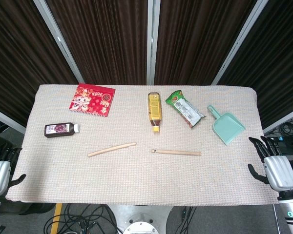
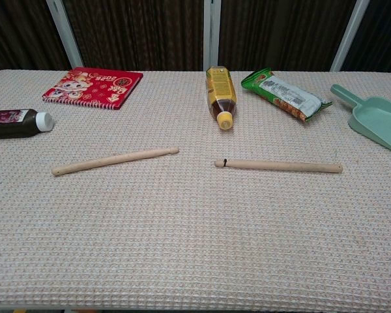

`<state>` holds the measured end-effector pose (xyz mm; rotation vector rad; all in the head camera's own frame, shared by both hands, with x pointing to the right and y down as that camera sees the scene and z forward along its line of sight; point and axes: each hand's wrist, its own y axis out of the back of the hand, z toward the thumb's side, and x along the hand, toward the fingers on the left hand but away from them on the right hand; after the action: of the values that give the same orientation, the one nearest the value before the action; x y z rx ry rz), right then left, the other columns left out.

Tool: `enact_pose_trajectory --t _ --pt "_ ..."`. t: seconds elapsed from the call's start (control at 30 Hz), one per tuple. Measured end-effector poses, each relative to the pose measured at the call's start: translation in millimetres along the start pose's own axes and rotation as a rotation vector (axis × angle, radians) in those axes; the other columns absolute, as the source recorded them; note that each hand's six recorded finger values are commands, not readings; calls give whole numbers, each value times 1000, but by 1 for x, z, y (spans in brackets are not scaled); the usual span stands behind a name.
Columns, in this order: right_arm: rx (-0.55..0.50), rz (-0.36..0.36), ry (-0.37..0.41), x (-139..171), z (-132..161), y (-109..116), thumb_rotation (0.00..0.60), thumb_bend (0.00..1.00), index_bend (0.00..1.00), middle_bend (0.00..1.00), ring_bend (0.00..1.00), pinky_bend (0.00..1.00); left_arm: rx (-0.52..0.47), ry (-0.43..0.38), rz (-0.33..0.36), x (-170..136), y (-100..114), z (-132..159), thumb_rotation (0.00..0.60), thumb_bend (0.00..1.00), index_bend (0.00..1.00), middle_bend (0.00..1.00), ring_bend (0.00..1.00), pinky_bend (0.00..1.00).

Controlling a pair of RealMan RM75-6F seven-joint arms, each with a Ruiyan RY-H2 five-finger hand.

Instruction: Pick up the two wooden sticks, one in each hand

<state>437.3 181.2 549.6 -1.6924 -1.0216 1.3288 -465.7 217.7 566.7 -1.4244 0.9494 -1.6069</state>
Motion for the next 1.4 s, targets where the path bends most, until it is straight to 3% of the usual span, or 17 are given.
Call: enact_pose_trajectory --t 0.37,0.6,0.8,0.97,1.03,1.17,1.4 --pt "-6 -16 3 2 2 0 600 293 55 150 5 5 -3 -4 0 -2 -1 -1 600 124 204 145 62 62" --pt "-12 -4 10 -9 10 -15 600 296 199 287 143 167 -7 -13 4 -1 -2 2 600 125 204 145 62 61" --pt "24 93 36 -41 30 -55 600 297 299 363 208 193 -9 -21 0 -1 -2 4 600 125 204 145 62 62" --pt "50 183 70 -76 56 -101 600 296 351 401 238 217 -15 -17 -11 -2 -4 4 600 125 204 145 62 62" --pt "71 209 79 -89 63 -116 600 257 375 417 247 223 -18 -15 -13 -3 -5 3 600 124 204 145 62 62" --pt "119 229 99 -110 77 -141 600 133 420 443 260 228 -17 -15 -18 -2 -5 3 600 125 204 145 62 62" --pt "204 231 133 -128 95 -169 600 138 468 476 277 229 -21 -10 -22 -3 -6 0 600 124 204 145 63 62"
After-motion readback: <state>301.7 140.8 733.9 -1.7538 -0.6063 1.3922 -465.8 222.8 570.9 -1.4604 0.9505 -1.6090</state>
